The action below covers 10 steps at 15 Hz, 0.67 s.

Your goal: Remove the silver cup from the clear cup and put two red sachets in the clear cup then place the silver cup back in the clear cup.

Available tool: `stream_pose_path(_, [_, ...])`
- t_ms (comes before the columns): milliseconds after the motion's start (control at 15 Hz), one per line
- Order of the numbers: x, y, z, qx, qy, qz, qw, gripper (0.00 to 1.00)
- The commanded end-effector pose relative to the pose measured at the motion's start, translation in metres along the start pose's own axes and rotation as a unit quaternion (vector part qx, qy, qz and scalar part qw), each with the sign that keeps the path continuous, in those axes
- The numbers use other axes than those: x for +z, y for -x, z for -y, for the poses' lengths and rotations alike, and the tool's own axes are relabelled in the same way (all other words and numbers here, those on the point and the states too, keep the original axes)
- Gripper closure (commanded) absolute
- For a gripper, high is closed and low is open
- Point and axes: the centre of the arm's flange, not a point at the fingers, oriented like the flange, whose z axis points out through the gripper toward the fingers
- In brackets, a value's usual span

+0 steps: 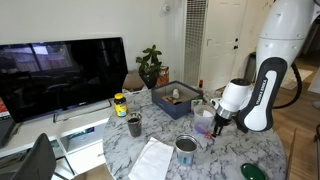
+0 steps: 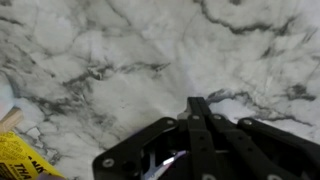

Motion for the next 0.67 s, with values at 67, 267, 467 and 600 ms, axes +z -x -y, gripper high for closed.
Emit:
stream_pose_path(67, [-0.067,0.014,0.004,-0.068,0.003,0.059,0.996,1.0])
stream_pose_path(267, [-0.106,0.024,0.012,-0.123,-0.008,0.116,0.9857,1.0])
stream_pose_path(467, [-0.144,0.02,0.014,-0.147,0.021,0.107,0.9832,1.0])
stream_pose_path(600, [-0.169,0.008,0.013,-0.132,0.045,0.086,0.9866,1.0])
